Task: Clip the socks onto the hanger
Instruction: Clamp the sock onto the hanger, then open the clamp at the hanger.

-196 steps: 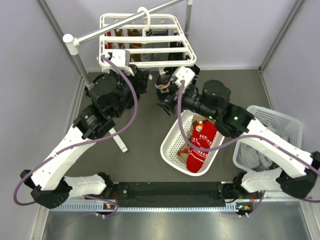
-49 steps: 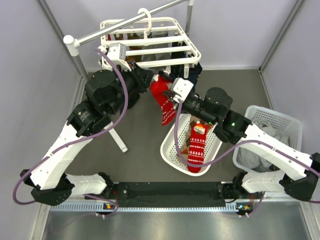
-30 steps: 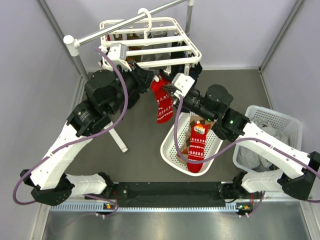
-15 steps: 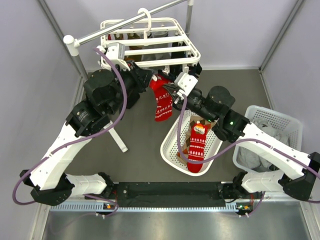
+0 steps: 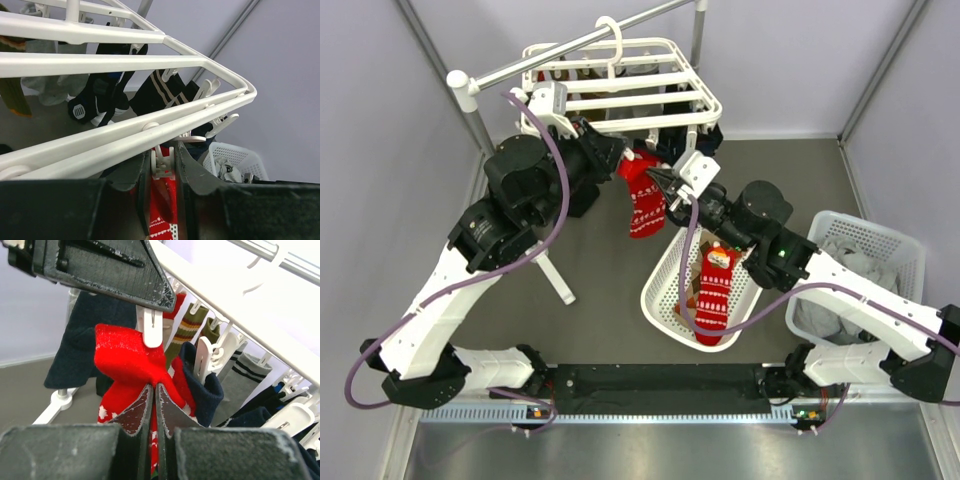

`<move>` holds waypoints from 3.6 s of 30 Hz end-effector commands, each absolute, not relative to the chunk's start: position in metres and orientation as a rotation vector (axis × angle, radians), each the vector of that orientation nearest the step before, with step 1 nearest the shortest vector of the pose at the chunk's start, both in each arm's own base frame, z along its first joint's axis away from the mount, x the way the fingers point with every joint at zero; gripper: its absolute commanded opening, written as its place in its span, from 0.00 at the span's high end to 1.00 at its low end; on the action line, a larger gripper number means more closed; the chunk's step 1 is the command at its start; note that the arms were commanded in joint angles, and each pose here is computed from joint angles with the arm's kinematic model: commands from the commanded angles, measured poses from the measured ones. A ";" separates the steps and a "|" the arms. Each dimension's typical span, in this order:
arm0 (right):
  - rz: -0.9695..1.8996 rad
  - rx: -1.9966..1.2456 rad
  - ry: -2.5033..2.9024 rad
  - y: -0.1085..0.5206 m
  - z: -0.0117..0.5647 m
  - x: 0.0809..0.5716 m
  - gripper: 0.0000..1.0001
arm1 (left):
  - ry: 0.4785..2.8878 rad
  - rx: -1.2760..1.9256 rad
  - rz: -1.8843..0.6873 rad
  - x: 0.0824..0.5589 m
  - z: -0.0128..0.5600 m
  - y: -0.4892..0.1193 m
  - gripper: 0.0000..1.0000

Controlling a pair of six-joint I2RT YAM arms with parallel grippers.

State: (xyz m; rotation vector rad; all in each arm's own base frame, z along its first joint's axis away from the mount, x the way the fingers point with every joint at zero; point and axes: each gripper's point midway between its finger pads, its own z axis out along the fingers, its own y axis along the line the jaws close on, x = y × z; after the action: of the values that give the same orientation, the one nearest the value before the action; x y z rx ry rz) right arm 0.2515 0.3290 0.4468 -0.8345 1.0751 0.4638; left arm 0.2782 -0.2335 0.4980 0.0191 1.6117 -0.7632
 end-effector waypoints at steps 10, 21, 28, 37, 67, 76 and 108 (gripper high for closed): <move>0.435 -0.712 1.008 0.334 0.465 0.261 1.00 | 1.592 0.044 -0.871 0.264 0.516 -0.242 1.00; 0.439 -0.669 0.973 0.327 0.481 0.257 1.00 | 1.631 0.052 -0.810 0.273 0.500 -0.244 0.98; 0.441 -0.686 0.974 0.331 0.477 0.258 1.00 | 1.604 0.054 -0.825 0.271 0.510 -0.243 0.68; 0.423 -0.663 1.011 0.333 0.470 0.267 1.00 | 1.537 0.043 -0.824 0.259 0.531 -0.225 0.20; 0.422 -0.617 1.176 0.307 0.432 0.299 1.00 | 1.434 0.411 -0.505 0.236 0.509 -0.186 0.16; 0.433 -0.643 1.176 0.304 0.430 0.294 1.00 | 1.439 0.428 -0.703 0.261 0.496 -0.184 0.21; 0.420 -0.655 1.150 0.300 0.441 0.291 1.00 | 1.226 0.533 -0.901 0.267 0.522 -0.207 0.32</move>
State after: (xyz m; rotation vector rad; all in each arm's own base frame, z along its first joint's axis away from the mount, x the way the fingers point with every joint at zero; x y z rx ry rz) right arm 0.2938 0.3066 0.4188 -0.6792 1.1977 0.4206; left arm 0.2675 -0.2039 0.5035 0.4965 1.3142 -0.9010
